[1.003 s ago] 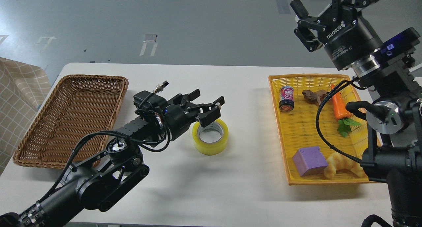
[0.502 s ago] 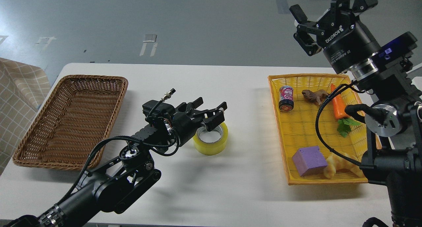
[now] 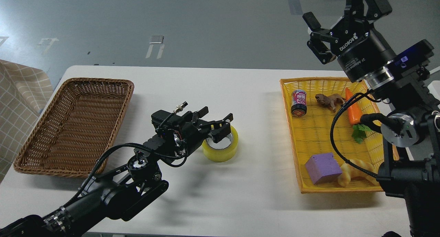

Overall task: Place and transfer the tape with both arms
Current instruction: 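Hook the left gripper into the tape roll and grasp it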

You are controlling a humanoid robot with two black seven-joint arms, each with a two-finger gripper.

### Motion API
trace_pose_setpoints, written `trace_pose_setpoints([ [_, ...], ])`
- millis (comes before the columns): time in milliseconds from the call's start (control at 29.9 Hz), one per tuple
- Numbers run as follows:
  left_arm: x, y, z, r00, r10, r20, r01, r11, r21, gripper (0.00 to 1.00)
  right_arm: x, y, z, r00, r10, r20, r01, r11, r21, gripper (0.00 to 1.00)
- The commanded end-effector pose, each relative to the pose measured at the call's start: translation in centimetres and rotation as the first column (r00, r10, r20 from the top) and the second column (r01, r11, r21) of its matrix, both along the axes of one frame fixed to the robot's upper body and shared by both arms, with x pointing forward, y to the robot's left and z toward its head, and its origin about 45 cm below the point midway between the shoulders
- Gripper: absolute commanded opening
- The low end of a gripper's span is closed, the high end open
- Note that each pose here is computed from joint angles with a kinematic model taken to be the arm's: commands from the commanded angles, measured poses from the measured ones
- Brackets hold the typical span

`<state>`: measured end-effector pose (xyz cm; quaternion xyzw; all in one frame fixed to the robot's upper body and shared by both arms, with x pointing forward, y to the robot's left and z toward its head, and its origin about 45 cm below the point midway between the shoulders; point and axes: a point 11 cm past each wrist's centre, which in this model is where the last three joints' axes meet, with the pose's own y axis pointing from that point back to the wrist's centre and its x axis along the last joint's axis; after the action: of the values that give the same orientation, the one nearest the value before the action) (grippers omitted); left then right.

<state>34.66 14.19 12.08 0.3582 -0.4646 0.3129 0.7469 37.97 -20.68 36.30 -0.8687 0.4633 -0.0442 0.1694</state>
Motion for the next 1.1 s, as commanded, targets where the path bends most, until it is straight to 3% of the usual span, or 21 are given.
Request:
trace_pose_setpoints([
  [0, -0.3, 0.3, -0.5, 1.0, -0.023, 0.013, 0.022, 0.999, 0.032, 0.98, 0.1, -0.1, -0.1, 1.0, -0.002, -0.002, 0.002, 1.0, -0.003, 1.0],
  [936, -1.7, 1.8, -2.6, 0.993, -0.115, -0.012, 0.116, 0.981, 0.153, 0.97, -0.2, -0.8, -1.4, 0.999, -0.019, -0.033, 0.019, 1.0, -0.003, 1.0],
  [1070, -1.2, 2.8, -3.2, 0.995, -0.093, -0.023, 0.096, 0.979, 0.179, 0.8, -0.3, -0.8, -1.5, 0.999, -0.022, -0.038, 0.022, 1.0, -0.002, 1.0],
])
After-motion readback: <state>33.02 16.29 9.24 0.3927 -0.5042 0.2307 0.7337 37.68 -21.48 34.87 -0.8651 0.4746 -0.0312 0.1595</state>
